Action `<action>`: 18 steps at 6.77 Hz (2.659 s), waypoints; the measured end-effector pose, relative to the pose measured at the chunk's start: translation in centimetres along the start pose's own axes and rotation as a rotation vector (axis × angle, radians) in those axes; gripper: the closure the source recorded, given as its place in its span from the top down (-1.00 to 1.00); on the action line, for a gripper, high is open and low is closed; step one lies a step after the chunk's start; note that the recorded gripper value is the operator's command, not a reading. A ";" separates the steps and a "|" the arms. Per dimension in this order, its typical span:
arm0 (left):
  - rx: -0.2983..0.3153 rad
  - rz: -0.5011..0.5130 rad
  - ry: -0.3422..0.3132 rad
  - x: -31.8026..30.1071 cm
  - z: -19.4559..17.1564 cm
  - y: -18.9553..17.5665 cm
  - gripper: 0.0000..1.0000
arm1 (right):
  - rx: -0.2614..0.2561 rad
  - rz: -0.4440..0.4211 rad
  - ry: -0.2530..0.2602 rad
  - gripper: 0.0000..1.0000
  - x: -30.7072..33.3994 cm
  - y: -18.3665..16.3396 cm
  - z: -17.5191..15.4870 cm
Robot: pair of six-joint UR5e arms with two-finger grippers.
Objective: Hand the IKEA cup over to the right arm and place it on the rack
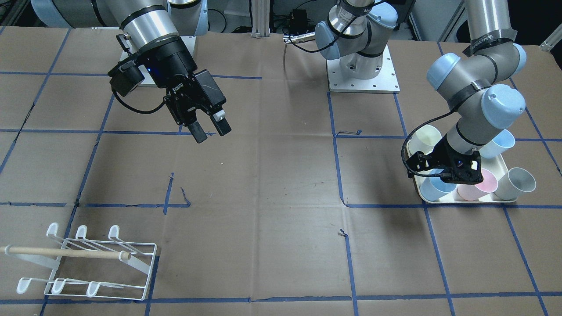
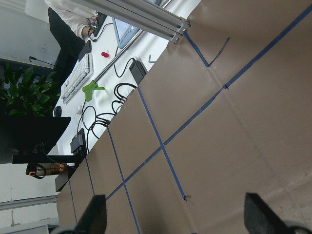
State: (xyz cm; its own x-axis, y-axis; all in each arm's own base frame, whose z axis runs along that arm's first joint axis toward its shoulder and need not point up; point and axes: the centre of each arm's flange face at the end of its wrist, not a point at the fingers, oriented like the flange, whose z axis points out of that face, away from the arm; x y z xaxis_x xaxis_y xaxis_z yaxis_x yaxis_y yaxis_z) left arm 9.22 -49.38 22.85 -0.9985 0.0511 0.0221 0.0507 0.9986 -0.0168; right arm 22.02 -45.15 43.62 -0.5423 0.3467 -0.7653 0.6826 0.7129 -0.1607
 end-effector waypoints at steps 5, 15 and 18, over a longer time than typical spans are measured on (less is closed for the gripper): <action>0.024 0.012 -0.019 -0.3 -0.4 -0.4 -0.69 | 0.073 0.007 -0.115 1.00 2.1 1.8 -0.1; 0.098 0.117 -0.070 1.9 -20.6 -8.4 -1.00 | 0.034 0.254 -0.278 1.00 2.7 3.5 -1.3; 0.389 0.199 0.282 7.9 -25.4 -11.1 -1.00 | 0.014 0.336 -0.285 1.00 2.7 3.5 -1.3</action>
State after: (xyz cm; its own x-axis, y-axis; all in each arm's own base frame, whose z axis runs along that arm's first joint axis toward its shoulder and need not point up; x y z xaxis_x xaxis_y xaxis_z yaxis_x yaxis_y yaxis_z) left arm 1.33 -59.70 48.62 -0.9226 0.2949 0.2486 0.1729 0.8923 -0.4171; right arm 22.33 -40.92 41.76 -0.1334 0.3747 -0.9175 0.8058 0.5800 0.1197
